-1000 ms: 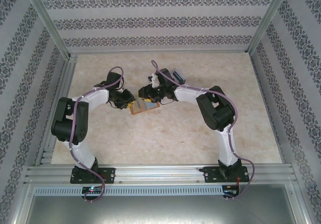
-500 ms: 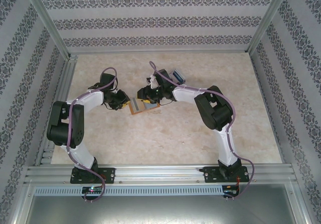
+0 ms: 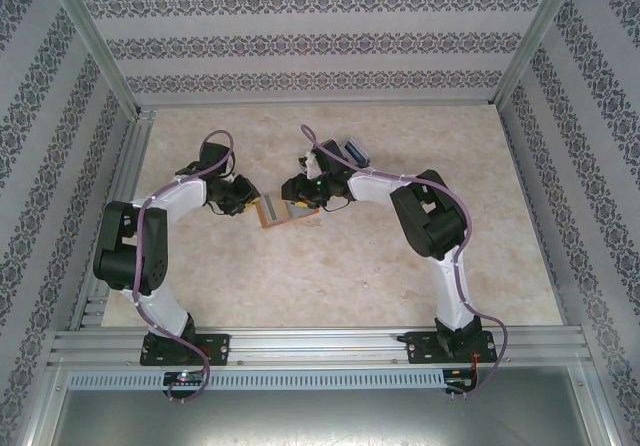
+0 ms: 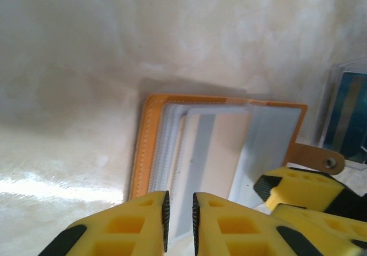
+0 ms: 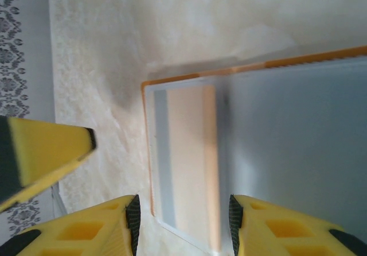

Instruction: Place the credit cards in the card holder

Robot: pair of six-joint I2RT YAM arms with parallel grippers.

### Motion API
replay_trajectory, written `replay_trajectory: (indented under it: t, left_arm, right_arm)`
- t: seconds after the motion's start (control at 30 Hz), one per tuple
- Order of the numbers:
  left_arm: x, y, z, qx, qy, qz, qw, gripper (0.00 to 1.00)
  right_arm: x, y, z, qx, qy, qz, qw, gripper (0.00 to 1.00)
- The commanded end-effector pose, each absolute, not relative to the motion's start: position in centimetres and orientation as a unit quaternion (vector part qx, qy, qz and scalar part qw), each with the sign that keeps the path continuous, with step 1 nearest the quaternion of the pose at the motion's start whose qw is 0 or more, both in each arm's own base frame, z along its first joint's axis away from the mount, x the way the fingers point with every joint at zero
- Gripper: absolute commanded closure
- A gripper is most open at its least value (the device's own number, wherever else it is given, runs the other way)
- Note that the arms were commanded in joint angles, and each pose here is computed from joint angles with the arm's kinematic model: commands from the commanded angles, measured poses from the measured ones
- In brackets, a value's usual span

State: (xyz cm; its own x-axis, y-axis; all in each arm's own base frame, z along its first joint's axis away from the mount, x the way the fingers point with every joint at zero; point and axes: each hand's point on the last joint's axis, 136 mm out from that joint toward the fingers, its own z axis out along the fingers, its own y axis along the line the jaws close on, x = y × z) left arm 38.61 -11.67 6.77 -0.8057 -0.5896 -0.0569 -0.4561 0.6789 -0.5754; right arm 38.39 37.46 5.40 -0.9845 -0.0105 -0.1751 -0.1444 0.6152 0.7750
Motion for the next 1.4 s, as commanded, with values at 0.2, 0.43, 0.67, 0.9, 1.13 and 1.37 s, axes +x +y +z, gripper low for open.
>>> replay_trajectory:
  t: [0.2,0.43,0.67,0.9,1.13,1.37]
  left_arm:
    - [41.1,-12.1,8.4,-0.262,0.910,-0.288,0.142,0.79]
    - [42.2,-14.2,9.1,-0.239,0.914,-0.294,0.148,0.79]
    - [43.0,-16.5,9.3,-0.221,0.916,-0.302,0.148,0.79]
    - [44.1,-18.4,9.3,-0.200,0.919,-0.306,0.144,0.79]
    - [45.3,-20.5,9.7,-0.181,0.922,-0.312,0.143,0.78]
    - [46.4,-22.7,9.8,-0.163,0.924,-0.319,0.135,0.78]
  right_arm:
    - [38.0,35.4,6.9,-0.057,0.905,0.406,0.112,0.53]
    - [38.0,33.1,7.5,-0.059,0.913,0.381,0.133,0.53]
    - [39.0,28.7,9.7,-0.044,0.917,0.356,0.177,0.53]
    - [39.8,24.1,11.6,-0.019,0.916,0.335,0.218,0.53]
    - [41.5,20.0,13.4,0.010,0.911,0.325,0.254,0.53]
    - [43.7,17.3,14.6,0.027,0.906,0.324,0.269,0.53]
